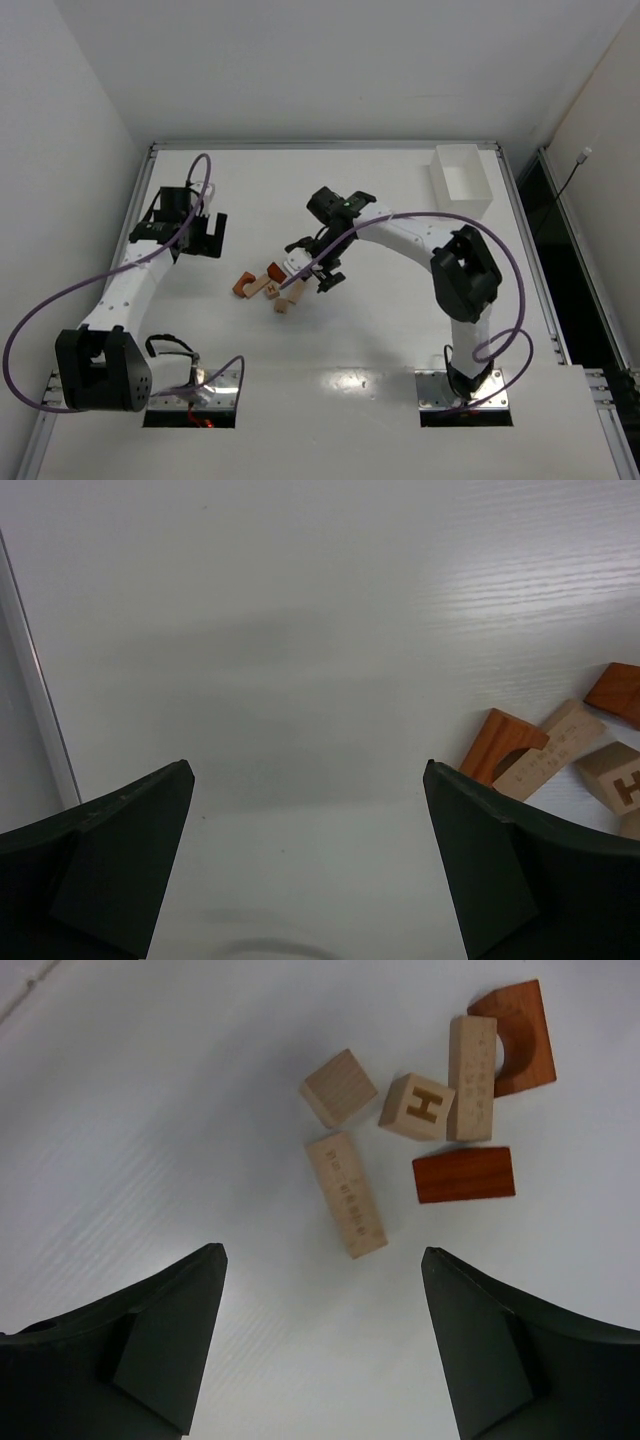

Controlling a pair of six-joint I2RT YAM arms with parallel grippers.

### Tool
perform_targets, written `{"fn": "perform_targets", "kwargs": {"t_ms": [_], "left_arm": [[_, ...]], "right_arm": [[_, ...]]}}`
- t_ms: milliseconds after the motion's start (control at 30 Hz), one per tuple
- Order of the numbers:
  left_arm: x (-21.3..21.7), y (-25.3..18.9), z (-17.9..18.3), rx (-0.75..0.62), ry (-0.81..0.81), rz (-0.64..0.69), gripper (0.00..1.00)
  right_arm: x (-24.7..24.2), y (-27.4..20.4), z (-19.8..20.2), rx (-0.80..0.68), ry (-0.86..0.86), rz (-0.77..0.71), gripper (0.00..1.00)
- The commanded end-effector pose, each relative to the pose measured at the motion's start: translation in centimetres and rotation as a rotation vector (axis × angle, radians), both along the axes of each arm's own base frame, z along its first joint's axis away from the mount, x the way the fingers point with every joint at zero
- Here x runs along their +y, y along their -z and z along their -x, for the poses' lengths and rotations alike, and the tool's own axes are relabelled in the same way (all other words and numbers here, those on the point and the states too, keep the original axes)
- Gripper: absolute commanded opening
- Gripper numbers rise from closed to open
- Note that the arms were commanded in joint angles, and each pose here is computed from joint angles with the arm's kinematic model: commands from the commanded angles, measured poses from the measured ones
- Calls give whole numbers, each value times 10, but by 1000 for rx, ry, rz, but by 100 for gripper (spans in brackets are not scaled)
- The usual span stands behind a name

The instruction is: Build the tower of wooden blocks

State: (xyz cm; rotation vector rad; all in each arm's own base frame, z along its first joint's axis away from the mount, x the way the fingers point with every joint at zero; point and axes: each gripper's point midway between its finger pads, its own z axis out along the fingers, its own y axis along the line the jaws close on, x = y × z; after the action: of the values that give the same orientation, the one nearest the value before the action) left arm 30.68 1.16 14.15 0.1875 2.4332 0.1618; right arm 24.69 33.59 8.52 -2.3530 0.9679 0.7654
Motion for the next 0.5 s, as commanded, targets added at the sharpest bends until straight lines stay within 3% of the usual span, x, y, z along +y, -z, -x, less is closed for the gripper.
{"fn": "perform_targets", "kwargs": {"t_ms": [0, 233, 367, 467], "left_arm": [[15, -21, -17, -69, -37, 12, 100], [28, -14, -26, -41, -81, 53, 100], [32, -15, -31, -41, -88, 67, 100], [35, -15, -31, -41, -99, 67, 100]], "right_arm": [[29, 2, -5, -48, -156, -66, 76], [42, 16, -8, -36, -225, -25, 69], [42, 23, -2, -5, -255, 1, 59], [38, 30, -2, -19, -269, 14, 59]]}}
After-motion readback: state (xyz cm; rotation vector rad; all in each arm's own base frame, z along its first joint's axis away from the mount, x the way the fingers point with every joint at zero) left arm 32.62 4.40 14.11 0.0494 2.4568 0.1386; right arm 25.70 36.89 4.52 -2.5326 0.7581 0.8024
